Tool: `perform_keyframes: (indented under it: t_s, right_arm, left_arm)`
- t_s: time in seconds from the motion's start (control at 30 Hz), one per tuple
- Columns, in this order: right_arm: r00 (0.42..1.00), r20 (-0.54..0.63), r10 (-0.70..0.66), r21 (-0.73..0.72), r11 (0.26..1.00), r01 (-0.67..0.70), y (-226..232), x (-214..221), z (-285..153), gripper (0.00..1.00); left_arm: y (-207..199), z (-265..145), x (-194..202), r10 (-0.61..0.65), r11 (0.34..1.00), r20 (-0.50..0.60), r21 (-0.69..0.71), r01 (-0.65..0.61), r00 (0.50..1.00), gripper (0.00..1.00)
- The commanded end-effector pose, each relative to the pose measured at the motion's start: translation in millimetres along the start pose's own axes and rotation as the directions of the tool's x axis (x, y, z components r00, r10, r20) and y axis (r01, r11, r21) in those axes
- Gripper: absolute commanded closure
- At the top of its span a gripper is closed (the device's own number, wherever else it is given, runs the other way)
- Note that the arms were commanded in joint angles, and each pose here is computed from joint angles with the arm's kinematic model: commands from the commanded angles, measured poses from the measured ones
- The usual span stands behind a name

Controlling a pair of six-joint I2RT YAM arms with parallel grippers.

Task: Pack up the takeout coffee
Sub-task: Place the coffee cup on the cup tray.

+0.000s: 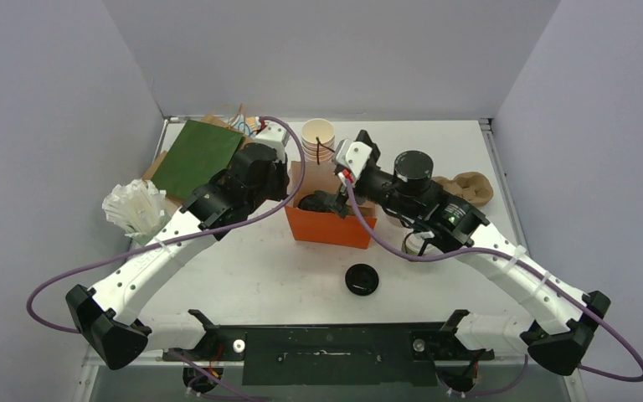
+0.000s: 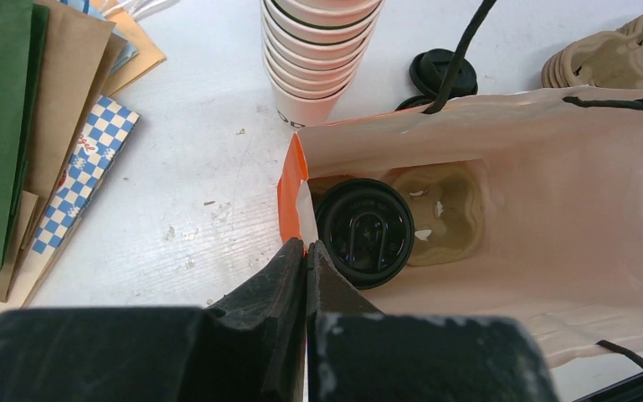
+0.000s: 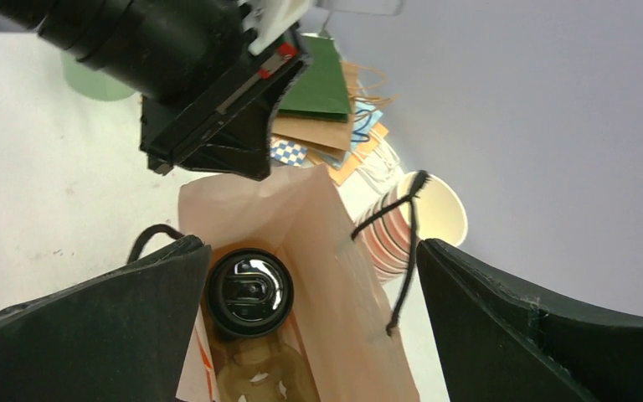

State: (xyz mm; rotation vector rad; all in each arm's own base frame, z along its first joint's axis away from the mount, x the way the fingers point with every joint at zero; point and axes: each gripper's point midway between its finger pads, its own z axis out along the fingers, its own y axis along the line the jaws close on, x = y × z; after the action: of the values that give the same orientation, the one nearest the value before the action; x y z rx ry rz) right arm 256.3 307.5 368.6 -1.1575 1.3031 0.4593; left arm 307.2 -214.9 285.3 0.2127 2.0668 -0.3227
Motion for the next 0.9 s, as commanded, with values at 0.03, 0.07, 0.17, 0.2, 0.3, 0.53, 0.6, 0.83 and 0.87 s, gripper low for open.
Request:
perform_keyframes:
  t_s: [0.03, 0.07, 0.17, 0.2, 0.3, 0.53, 0.6, 0.83, 0.87]
  right_arm:
    - [0.997, 0.024, 0.075, 0.188, 0.979, -0.078, -31, -13, -26, 0.00]
    - [0.996, 0.021, 0.091, 0.211, 0.973, -0.094, -33, -11, -34, 0.00]
    - [0.989, 0.006, 0.150, 0.280, 0.949, -0.145, -37, -3, -55, 0.00]
    - [0.984, -0.008, 0.177, 0.327, 0.931, -0.165, -41, 2, -65, 0.00]
    - [0.956, -0.025, 0.293, 0.453, 0.855, -0.251, -49, 21, -92, 0.00]
    - [0.815, -0.073, 0.575, 0.732, 0.586, -0.348, -54, 82, -143, 0.00]
    - [0.768, -0.101, 0.633, 0.788, 0.522, -0.327, -52, 101, -152, 0.00]
    - [0.557, -0.109, 0.823, 0.878, 0.342, -0.334, -36, 158, -174, 0.00]
    - [0.522, -0.106, 0.846, 0.876, 0.328, -0.353, -32, 166, -174, 0.00]
  left_arm:
    - [-1, -14, -25, -0.004, 1.000, 0.066, -0.003, 0.004, 0.998, 1.00]
    - [1, -15, -25, -0.005, 1.000, 0.068, -0.006, 0.005, 0.998, 1.00]
    - [4, -20, -26, -0.008, 1.000, 0.075, -0.012, 0.009, 0.997, 1.00]
    - [5, -21, -25, -0.009, 1.000, 0.076, -0.014, 0.010, 0.997, 1.00]
    - [7, -26, -26, -0.011, 1.000, 0.085, -0.014, 0.012, 0.996, 1.00]
    - [3, -29, -28, -0.020, 1.000, 0.097, 0.013, 0.018, 0.995, 1.00]
    - [0, -28, -31, -0.025, 0.999, 0.105, 0.027, 0.022, 0.994, 0.94]
    - [-7, -15, -35, -0.026, 0.999, 0.095, 0.029, 0.023, 0.995, 0.55]
    - [-7, -13, -34, -0.024, 0.999, 0.088, 0.026, 0.022, 0.996, 0.52]
